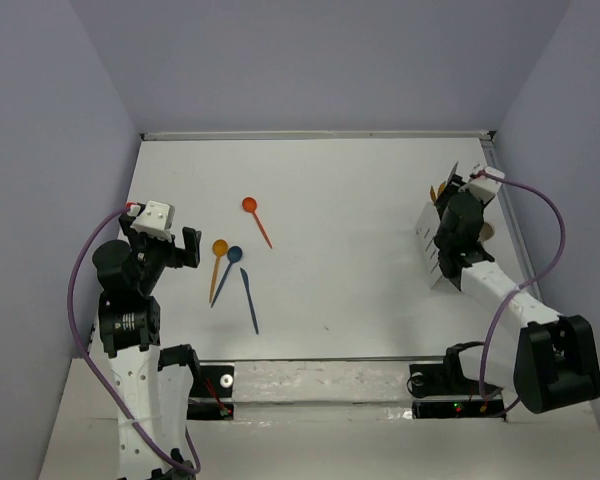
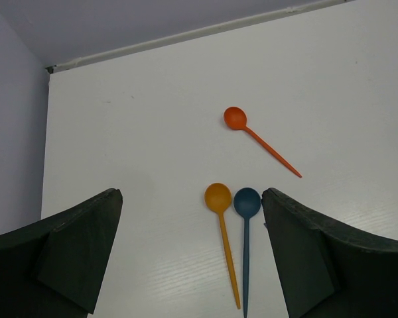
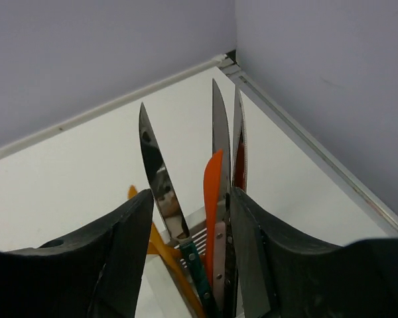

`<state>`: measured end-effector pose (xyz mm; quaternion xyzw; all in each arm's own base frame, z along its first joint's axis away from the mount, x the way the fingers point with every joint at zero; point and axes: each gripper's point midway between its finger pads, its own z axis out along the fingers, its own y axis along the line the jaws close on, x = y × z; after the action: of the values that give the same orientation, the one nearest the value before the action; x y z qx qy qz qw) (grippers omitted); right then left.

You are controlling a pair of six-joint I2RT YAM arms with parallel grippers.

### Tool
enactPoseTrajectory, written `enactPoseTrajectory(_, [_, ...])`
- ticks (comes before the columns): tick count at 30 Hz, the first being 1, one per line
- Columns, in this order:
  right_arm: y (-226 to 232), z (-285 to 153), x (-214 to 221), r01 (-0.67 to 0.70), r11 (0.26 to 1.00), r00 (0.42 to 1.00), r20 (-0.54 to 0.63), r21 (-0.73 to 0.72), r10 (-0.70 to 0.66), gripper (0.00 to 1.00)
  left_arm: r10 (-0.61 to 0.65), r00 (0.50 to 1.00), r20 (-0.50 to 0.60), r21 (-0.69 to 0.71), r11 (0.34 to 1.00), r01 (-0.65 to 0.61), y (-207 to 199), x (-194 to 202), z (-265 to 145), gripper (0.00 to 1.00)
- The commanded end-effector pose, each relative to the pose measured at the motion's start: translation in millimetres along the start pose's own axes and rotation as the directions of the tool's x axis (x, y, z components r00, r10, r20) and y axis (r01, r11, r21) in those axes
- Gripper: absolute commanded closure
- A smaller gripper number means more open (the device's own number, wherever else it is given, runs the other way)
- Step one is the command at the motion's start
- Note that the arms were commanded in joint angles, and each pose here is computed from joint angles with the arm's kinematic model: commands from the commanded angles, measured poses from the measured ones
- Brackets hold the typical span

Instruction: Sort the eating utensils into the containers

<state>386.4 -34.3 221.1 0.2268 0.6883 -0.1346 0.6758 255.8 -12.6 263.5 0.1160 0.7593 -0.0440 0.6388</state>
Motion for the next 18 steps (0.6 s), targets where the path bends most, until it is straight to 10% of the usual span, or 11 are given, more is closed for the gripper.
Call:
enactPoseTrajectory(1, [24,-22,-58,-0.103,0.983,0.989,0.086,-0.153,0.117,0.43,0.021,0.999,0.029,0.006,1.0,-0.021,1,-7,0,0.01])
enactPoseTrajectory(7, [109,-77,-102,-0.094,0.861,0.989,0.054,-0.499,0.139,0.34,0.016,1.0,0.024,0.001,1.0,-0.016,2,-6,2,0.01])
enactPoseTrajectory(13, [293,-156,-70,-0.098,0.411,0.961,-0.193,-0.906,-0.196,0.35,-0.01,1.0,-0.026,-0.053,0.999,0.009,15,4,10,0.01])
enactPoseTrajectory(18, [373,-191,72,-0.135,0.29,0.719,-0.295,-0.948,-0.629,0.37,-0.009,1.0,-0.01,-0.091,0.996,0.008,21,1,6,0.01])
